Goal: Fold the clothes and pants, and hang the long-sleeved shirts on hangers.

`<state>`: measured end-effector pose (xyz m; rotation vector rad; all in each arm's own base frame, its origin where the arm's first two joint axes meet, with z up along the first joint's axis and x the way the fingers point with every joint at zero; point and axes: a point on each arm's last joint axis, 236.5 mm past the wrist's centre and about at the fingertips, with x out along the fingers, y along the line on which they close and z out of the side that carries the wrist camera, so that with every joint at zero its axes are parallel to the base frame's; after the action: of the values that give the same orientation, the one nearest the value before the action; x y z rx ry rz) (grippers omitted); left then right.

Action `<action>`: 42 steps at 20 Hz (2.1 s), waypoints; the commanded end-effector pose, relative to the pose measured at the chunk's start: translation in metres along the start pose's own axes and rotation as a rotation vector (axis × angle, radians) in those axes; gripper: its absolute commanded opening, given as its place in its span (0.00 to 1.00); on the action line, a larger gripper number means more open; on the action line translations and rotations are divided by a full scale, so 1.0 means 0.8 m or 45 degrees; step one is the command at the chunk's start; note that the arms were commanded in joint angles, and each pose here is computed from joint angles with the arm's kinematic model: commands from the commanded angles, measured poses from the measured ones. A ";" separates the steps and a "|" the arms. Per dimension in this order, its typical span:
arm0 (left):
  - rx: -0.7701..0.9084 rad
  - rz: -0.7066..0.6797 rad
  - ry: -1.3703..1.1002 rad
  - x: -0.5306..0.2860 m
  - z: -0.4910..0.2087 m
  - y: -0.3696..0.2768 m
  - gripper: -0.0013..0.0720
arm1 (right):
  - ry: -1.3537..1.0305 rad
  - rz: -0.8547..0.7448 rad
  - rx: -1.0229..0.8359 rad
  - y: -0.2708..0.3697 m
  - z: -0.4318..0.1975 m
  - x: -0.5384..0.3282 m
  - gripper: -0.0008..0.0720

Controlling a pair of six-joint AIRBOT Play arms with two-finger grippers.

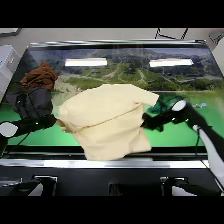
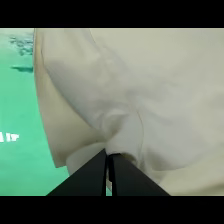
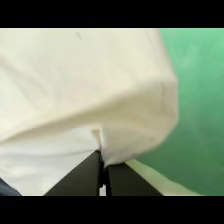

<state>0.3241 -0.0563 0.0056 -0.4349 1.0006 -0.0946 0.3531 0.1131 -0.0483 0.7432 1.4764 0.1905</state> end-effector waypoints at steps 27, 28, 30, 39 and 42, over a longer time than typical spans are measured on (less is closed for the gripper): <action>-0.361 -0.169 0.328 0.129 -0.001 0.020 0.98 | 0.163 0.086 0.344 -0.112 -0.052 -0.042 0.88; -0.395 -0.208 0.310 0.142 0.005 0.014 0.98 | 0.157 0.081 0.336 -0.111 -0.051 -0.041 0.88; -0.422 -0.245 0.315 0.164 0.011 0.003 0.98 | 0.145 0.053 0.290 -0.105 -0.049 -0.031 0.90; -0.348 -0.280 0.322 0.227 0.041 -0.054 0.60 | 0.069 -0.011 0.200 -0.074 -0.033 0.020 0.98; -0.384 -0.278 0.326 0.230 0.040 -0.056 0.13 | 0.101 0.000 0.164 -0.054 -0.042 0.045 0.97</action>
<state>0.4498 -0.1305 -0.1077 -0.7867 1.2240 -0.2107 0.3077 0.0946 -0.0912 0.8628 1.5792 0.1175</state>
